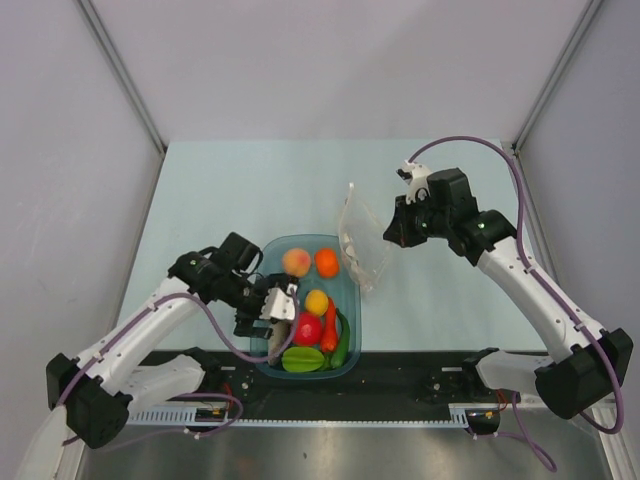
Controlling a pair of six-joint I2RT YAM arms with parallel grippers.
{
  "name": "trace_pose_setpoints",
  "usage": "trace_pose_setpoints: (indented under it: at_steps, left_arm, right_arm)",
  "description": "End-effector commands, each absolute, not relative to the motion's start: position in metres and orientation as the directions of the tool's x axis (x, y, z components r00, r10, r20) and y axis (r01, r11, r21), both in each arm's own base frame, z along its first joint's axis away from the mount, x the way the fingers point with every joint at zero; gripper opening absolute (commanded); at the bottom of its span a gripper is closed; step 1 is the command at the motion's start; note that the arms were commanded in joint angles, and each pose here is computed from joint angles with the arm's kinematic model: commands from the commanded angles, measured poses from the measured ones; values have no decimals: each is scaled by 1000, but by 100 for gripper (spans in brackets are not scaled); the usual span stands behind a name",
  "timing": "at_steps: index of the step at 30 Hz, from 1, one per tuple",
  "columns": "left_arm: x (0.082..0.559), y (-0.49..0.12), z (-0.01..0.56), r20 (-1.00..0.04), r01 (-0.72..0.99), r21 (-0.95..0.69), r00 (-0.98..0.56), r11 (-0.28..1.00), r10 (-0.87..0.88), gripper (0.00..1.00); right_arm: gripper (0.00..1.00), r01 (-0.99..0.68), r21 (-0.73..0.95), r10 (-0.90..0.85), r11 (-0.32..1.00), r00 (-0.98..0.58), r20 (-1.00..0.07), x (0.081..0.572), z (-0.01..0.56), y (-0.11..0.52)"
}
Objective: Place the food in the zip-top bag and seal the zipper
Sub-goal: Pick up the fake fruit from the bin.
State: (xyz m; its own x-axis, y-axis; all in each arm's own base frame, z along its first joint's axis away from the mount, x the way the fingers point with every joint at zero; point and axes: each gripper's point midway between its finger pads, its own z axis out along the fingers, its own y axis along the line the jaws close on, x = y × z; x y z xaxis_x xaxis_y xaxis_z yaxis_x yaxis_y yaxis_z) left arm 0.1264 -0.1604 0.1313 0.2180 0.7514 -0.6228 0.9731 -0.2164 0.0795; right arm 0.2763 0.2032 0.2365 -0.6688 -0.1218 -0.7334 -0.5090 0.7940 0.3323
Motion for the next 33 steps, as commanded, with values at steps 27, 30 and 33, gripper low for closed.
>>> trace_pose_setpoints:
  at_steps: [27, 30, 33]
  left_arm:
    - [179, -201, 99, -508, 918, -99, -379, 384, 774, 87]
    - [193, -200, 94, -485, 879, -80, -446, 470, 752, 88]
    - [202, -194, 91, -454, 837, -67, -511, 543, 730, 87]
  right_arm:
    - [0, -499, 323, -86, 804, -635, -767, 286, 251, 198]
    - [0, -498, 324, -89, 804, -640, -763, 286, 249, 199]
    - [0, -497, 329, -88, 803, -644, -760, 287, 248, 200]
